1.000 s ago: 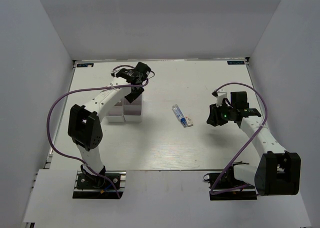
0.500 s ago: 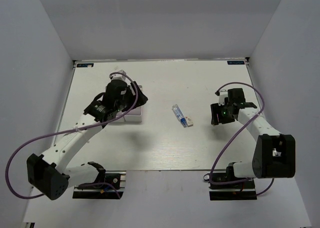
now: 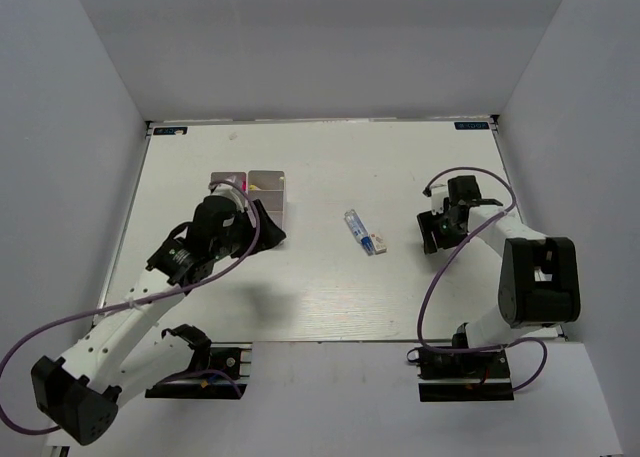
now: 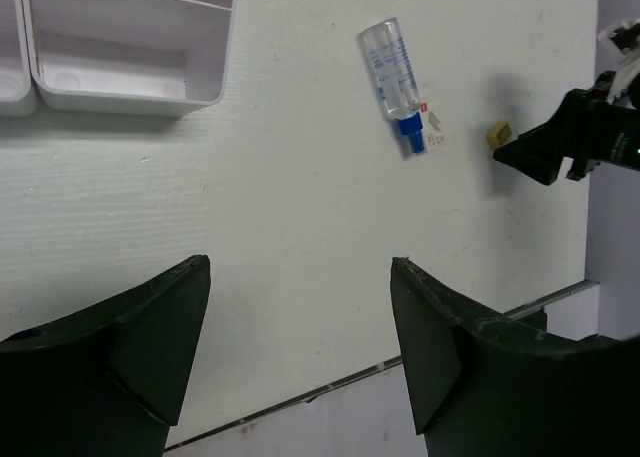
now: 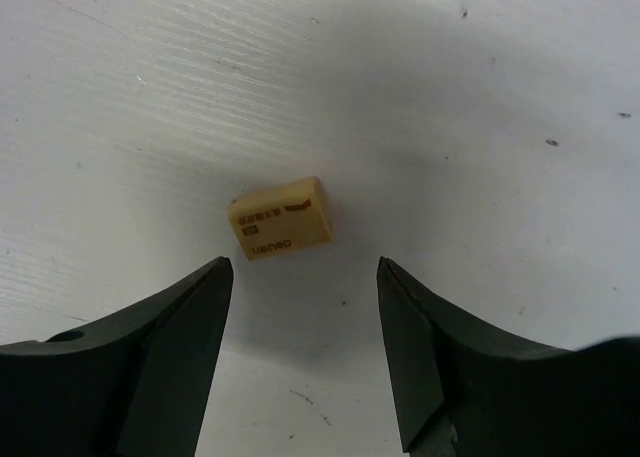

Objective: Sort the stationery into containers
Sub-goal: Pick up the stationery from the center of the board.

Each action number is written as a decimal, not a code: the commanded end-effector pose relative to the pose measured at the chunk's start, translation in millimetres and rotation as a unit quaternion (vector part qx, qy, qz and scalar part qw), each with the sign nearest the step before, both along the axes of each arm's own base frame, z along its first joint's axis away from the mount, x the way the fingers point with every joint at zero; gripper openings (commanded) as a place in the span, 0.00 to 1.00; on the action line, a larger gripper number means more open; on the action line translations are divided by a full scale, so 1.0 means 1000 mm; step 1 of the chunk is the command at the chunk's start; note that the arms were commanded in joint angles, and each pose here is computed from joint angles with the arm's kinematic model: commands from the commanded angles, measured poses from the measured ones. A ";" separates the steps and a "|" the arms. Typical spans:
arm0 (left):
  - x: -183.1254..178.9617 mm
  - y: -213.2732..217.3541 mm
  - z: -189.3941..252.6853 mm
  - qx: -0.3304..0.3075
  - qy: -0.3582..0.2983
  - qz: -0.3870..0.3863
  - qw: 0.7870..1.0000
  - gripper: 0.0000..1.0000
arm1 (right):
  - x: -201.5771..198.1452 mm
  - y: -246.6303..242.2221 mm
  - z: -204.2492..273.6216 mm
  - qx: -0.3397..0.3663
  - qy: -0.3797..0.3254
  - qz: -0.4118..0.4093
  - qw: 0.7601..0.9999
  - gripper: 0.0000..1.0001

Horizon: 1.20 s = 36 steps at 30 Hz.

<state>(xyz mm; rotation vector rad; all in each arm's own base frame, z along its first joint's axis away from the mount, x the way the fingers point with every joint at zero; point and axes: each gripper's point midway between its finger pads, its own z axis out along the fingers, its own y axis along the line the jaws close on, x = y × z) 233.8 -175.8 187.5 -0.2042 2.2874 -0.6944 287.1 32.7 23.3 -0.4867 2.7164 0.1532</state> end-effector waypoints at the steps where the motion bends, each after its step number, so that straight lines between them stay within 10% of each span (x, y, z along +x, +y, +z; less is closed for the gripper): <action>1: -0.014 0.007 -0.005 -0.001 0.011 0.003 1.000 0.83 | 0.023 0.007 0.009 0.009 -0.028 0.036 0.999 0.66; 9: -0.031 0.012 -0.007 -0.016 0.019 0.003 1.000 0.83 | 0.034 0.012 0.002 0.015 -0.018 0.072 0.997 0.58; 18: -0.054 0.027 -0.019 -0.005 0.028 0.002 1.000 0.83 | 0.018 0.022 0.008 0.042 -0.002 0.117 0.992 0.12; 36: -0.088 0.075 -0.029 0.016 0.068 0.103 0.992 0.83 | 0.083 0.260 0.199 0.226 -0.138 0.407 0.874 0.12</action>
